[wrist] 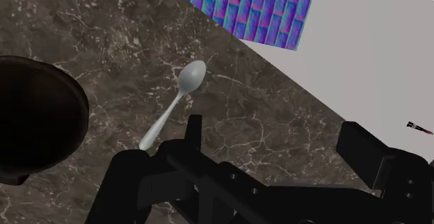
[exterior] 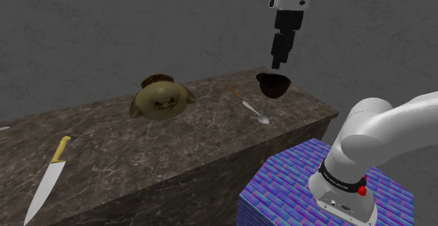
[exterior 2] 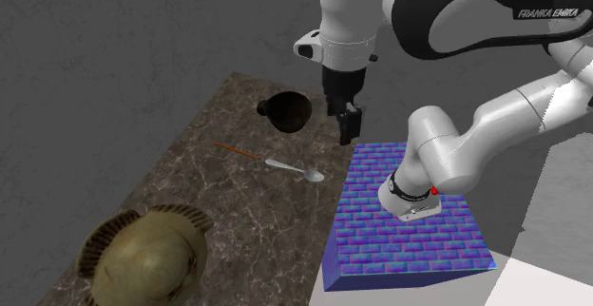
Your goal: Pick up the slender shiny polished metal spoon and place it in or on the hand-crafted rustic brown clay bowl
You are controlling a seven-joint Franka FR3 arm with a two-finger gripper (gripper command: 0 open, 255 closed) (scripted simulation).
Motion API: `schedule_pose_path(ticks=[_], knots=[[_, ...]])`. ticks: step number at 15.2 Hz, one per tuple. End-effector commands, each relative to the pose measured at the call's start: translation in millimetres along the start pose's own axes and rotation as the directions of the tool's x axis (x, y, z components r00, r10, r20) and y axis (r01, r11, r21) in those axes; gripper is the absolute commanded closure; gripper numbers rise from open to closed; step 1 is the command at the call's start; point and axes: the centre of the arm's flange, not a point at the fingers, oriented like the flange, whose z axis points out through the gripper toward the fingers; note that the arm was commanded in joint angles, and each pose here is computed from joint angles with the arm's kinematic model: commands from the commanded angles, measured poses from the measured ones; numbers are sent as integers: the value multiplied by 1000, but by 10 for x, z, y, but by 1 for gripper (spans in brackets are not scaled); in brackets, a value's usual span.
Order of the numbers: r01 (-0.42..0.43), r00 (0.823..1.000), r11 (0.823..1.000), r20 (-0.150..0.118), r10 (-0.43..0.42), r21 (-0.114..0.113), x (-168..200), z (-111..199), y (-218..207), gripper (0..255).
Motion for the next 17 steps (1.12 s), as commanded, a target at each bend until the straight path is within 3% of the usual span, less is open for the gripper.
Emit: schedule_pose_path(ticks=[1, 5, 9, 13, 17], knots=[[0, 1000, 1000, 0, 0, 0, 0, 0, 0, 0], [-108, 994, 994, 7, 108, 14, 273, 417, 211, 0], [-215, 977, 976, 16, 214, 26, 518, 838, 445, 0], [-319, 948, 947, 26, 318, 38, 735, 1265, 697, 0], [-419, 908, 907, 37, 418, 48, 920, 1696, 965, 0]])
